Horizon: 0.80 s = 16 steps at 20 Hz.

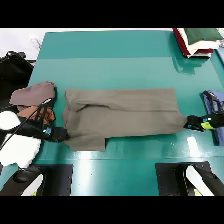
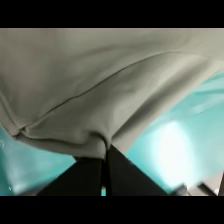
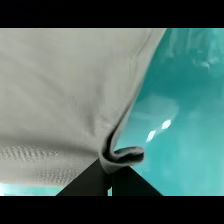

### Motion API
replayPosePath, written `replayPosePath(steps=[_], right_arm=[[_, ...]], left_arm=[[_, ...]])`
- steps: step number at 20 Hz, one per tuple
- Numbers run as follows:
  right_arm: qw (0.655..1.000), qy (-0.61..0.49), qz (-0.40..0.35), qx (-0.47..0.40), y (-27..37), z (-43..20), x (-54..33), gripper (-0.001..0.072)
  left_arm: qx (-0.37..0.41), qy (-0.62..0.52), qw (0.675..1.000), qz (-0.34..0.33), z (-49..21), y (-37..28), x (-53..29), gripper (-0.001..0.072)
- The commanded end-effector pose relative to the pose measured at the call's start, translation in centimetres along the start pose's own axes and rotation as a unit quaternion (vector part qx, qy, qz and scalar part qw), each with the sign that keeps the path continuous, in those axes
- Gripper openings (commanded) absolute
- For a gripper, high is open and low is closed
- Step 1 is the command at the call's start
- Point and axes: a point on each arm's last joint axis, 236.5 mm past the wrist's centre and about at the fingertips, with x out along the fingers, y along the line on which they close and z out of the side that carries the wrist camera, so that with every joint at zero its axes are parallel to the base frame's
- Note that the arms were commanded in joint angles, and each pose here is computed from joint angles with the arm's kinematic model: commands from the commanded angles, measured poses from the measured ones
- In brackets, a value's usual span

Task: Fold the shirts.

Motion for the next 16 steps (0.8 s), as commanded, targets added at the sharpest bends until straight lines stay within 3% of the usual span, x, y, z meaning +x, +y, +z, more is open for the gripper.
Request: replayPosePath(steps=[1, 6, 15, 16], right_arm=[[0.999, -0.023, -0.035, -0.012, -0.1, -2.0, -3.1, 0.0014], [0.998, -0.052, -0.032, -0.029, 1.4, 1.3, -3.5, 0.0013], [0.998, 0.014, -0.013, -0.053, 3.5, 11.4, 1.5, 0.0018], [0.999, 0.011, 0.007, -0.044, 4.1, 12.4, 1.9, 0.0105]], left_arm=[[-0.007, 0.010, 1.000, 0.012, -2.6, -0.2, -1.7, 0.0022], [0.016, -0.091, 0.995, 0.035, 5.6, 0.3, -2.7, 0.0022], [0.033, -0.111, 0.992, 0.058, 20.4, 2.3, 0.8, 0.0025], [0.031, -0.110, 0.992, 0.058, 21.0, 2.4, 1.2, 0.0035]])
